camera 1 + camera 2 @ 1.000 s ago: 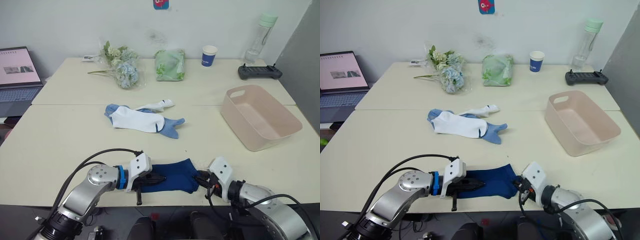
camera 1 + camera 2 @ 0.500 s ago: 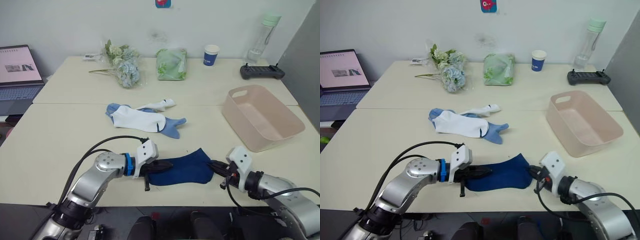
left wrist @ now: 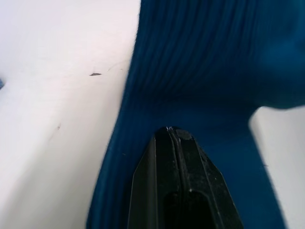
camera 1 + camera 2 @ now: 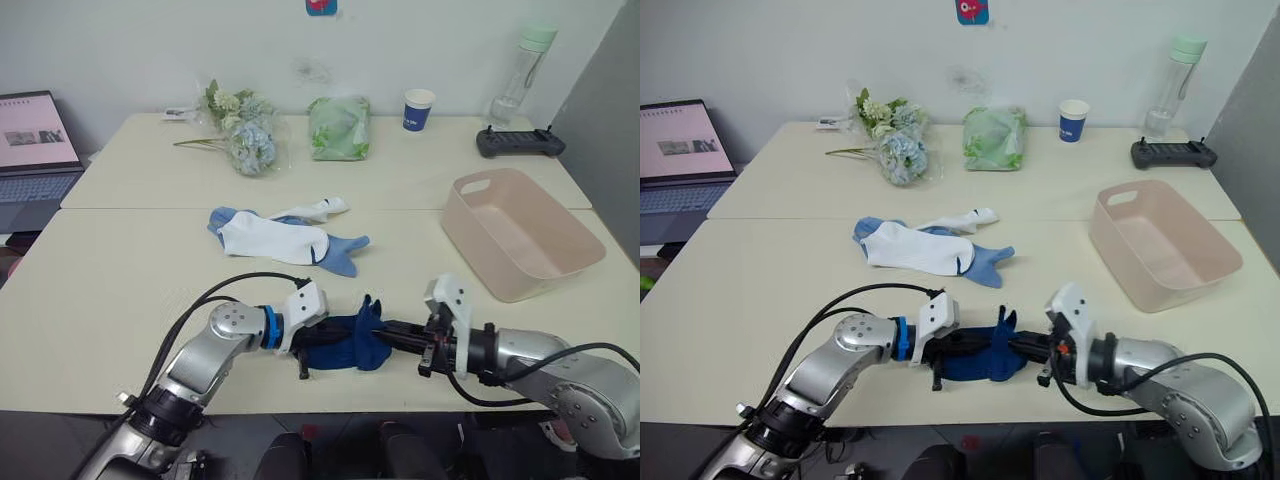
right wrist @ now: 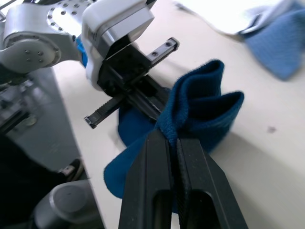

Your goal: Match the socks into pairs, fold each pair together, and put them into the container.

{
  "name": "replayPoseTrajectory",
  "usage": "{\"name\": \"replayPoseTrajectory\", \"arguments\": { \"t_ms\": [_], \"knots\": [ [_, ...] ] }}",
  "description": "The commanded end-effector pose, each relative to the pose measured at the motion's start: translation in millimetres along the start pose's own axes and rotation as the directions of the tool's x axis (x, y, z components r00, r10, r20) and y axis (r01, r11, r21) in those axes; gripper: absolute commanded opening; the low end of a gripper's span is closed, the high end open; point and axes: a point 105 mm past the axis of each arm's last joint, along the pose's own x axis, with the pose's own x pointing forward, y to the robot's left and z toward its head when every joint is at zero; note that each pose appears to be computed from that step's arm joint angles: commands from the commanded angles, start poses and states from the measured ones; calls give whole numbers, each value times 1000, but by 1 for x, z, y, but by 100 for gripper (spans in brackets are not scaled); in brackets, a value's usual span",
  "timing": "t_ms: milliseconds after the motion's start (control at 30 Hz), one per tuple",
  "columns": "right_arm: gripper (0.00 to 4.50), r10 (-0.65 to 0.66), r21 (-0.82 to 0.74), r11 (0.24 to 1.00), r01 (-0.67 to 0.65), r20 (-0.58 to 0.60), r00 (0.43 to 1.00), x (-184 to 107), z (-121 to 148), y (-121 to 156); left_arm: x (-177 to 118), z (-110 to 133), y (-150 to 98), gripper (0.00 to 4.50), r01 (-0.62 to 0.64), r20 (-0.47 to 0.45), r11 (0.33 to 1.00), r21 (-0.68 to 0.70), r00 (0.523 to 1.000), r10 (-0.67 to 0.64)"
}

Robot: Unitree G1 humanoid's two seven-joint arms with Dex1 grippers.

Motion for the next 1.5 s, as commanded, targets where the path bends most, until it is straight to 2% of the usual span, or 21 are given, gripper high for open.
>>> {"name": "replayPoseTrajectory", "arguments": {
  "t_ms": [33, 167, 333, 500, 700, 833, 1033, 1133, 1267, 1367, 1433, 1500],
  "knots": [
    [1, 43, 11, 999, -43, -7, 999, 5, 6, 3, -15, 11, -10, 0, 36, 7, 999, 37, 999, -37],
    [1, 76, 28, 997, -75, -19, 997, 12, 12, 3, -22, -5, -10, 0, 23, -54, 999, 34, 998, -21],
    [1, 109, 82, 991, -106, -30, 994, 32, 13, 5, -19, -27, -3, 0, -18, -80, 999, 31, 997, 20],
    [1, 147, 103, 985, -140, -58, 987, 45, 10, 12, -18, -27, -1, 0, -10, -71, 999, 47, 997, 14],
    [1, 147, 125, 983, -138, -65, 987, 59, 9, 12, -29, -25, 1, 0, -14, -71, 998, 58, 997, 18],
    [115, 154, 118, 982, -151, -19, 988, 58, 23, 15, -49, -15, 7, 0, -58, -54, 996, 61, 997, 61],
    [332, 180, 93, 979, -182, 29, 983, 48, 43, 24, -71, -5, 15, 0, -156, -18, 988, 5, 988, 156],
    [436, 189, 63, 979, -192, 64, 980, 38, 53, 26, -82, -6, 13, 0, -179, -29, 984, -19, 983, 179],
    [436, 56, -27, 998, -55, 61, 997, 24, 52, 7, -114, -8, 28, 0, -302, -54, 953, -25, 952, 301],
    [377, -22, -94, 995, 25, 37, 999, 20, 43, -7, -123, 11, 36, 0, -326, 0, 945, -10, 945, 326],
    [299, -44, -137, 990, 44, 2, 999, 24, 32, -11, -111, 27, 25, 0, -241, 32, 970, 20, 970, 240],
    [225, -55, -164, 985, 50, -21, 998, 30, 22, -14, -96, 34, 9, 0, -135, 17, 988, 79, 991, 134]
  ]
}}
